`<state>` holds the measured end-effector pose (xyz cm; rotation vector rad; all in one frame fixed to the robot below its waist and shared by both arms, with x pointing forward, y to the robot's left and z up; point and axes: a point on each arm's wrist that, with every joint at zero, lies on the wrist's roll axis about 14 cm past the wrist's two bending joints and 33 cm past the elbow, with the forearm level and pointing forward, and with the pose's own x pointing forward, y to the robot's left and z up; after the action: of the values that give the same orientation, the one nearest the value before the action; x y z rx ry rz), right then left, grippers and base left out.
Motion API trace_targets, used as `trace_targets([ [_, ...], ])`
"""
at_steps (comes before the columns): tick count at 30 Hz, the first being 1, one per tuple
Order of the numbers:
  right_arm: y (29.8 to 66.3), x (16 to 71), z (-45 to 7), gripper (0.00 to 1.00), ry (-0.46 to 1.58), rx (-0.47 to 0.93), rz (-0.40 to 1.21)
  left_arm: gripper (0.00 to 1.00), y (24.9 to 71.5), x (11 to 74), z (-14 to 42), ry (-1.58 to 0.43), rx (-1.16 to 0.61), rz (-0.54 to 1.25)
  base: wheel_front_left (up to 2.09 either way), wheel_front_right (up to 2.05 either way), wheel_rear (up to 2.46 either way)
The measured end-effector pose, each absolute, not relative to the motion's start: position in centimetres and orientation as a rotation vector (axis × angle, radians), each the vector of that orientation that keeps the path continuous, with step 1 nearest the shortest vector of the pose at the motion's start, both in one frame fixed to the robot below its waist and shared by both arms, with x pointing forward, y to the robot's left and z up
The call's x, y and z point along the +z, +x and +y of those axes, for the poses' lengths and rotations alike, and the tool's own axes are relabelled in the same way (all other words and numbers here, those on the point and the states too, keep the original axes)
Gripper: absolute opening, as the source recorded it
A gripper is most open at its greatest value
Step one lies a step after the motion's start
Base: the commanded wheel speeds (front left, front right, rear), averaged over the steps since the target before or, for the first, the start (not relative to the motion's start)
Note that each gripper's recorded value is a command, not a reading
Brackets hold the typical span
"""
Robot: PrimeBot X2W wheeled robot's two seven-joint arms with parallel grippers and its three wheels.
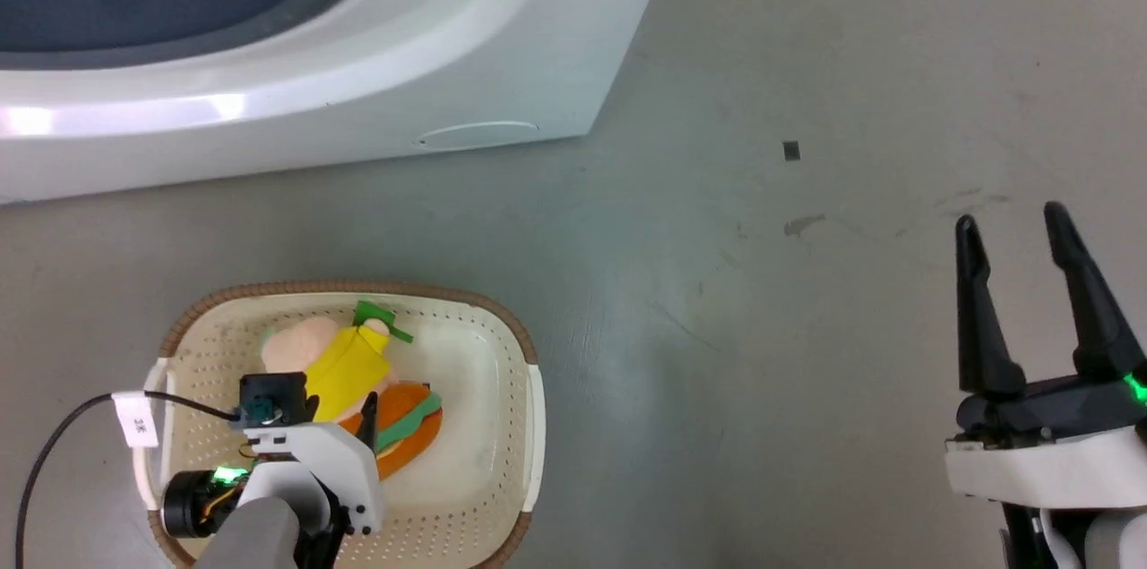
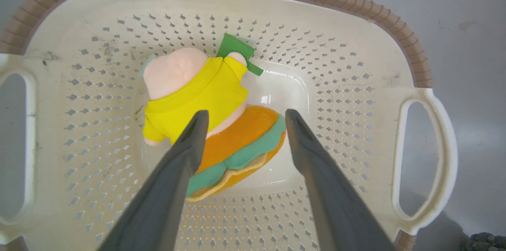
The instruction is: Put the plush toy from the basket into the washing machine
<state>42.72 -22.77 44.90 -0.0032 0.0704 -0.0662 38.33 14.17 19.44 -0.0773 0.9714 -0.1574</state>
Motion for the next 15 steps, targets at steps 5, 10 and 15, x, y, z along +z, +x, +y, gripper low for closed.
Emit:
trace_targets([
  [5, 43.2, 43.8, -23.1, 1.00, -0.010, -0.075, 0.087, 1.00, 38.0, 17.2, 14.3, -0.080, -0.158, 1.047, 0.00, 0.00, 0.00],
  [10, 43.8, 43.0, -23.8, 1.00, -0.015, -0.093, 0.092, 1.00, 37.4, 14.9, 14.6, -0.113, -0.118, 1.138, 0.00, 0.00, 0.00],
  [15, 44.1, 41.9, -24.5, 1.00, -0.031, -0.110, 0.109, 1.00, 37.2, 12.6, 14.6, -0.101, -0.115, 1.225, 0.00, 0.00, 0.00],
])
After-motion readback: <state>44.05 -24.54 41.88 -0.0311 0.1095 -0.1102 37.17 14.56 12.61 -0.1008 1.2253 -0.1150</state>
